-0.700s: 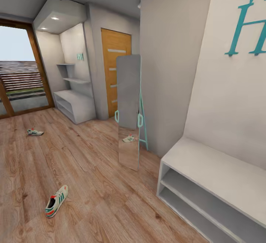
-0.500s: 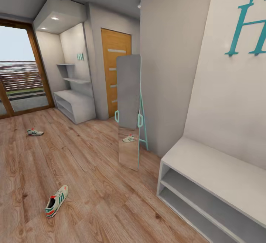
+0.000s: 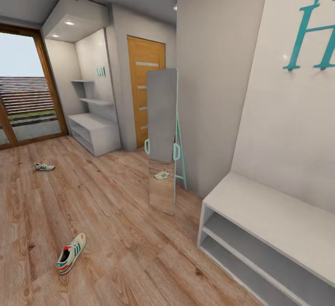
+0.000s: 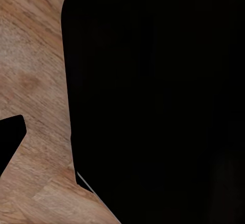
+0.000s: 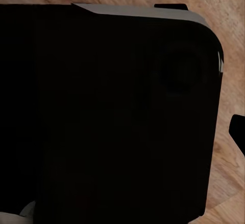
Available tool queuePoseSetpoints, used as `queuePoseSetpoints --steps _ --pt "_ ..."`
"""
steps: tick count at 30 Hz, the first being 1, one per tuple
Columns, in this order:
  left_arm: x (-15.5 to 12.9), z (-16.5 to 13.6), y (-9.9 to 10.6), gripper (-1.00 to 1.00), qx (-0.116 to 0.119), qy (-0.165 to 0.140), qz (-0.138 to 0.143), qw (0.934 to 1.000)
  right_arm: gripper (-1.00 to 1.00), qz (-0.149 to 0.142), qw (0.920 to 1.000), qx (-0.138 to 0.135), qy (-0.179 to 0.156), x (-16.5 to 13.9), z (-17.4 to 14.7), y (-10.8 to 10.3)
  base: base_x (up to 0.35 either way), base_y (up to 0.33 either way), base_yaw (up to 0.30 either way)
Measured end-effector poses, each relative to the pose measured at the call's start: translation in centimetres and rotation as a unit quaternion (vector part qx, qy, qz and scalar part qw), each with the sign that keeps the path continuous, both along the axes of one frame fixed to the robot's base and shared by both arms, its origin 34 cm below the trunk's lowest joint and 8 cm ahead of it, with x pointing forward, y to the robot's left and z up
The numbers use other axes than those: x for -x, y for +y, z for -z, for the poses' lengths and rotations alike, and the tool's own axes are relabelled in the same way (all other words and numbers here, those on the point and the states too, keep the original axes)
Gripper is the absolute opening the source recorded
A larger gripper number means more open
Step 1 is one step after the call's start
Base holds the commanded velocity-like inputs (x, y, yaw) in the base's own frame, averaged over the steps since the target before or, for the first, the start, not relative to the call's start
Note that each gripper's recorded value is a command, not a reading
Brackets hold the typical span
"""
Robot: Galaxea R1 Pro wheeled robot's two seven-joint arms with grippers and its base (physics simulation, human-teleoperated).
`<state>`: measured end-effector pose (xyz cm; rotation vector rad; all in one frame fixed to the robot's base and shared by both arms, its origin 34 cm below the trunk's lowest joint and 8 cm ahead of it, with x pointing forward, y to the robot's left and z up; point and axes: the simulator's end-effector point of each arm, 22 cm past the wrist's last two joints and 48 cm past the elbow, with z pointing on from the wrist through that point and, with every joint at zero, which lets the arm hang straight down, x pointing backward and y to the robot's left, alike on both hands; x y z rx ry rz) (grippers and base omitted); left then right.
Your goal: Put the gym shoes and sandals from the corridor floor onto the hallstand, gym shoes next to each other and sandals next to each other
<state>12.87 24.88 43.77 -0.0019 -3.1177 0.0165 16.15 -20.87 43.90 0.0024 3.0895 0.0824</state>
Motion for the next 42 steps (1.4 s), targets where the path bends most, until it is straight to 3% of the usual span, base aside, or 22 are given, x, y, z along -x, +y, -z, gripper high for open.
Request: queuePoseSetpoints --steps 12,25,33,34,42 --pt "-0.2 0.0 0.0 1.0 0.0 -0.002 0.002 1.0 1.0 0.001 1.0 0.001 -0.007 -0.5 0.0 -0.1 0.0 0.0 0.0" --pt "-4.3 0.0 0.4 1.0 -0.003 -0.042 0.005 0.9991 1.0 0.0 0.9987 0.015 -0.049 -2.8 -0.1 -2.2 0.0 0.0 0.0" --pt "-6.6 -0.2 0.8 1.0 -0.008 -0.066 0.006 0.9978 1.0 0.001 0.9952 0.027 -0.094 -5.9 -0.6 -4.1 0.0 0.0 0.0" --pt "-10.6 -0.8 0.8 1.0 -0.008 -0.107 0.006 0.9942 1.0 0.003 0.9897 0.028 -0.14 -9.6 -1.4 -4.2 0.0 0.0 0.0" --pt "-11.6 -1.0 1.3 1.0 -0.012 -0.118 0.011 0.9929 1.0 0.005 0.9787 0.029 -0.203 -14.4 -2.9 -4.5 0.0 0.0 0.0"
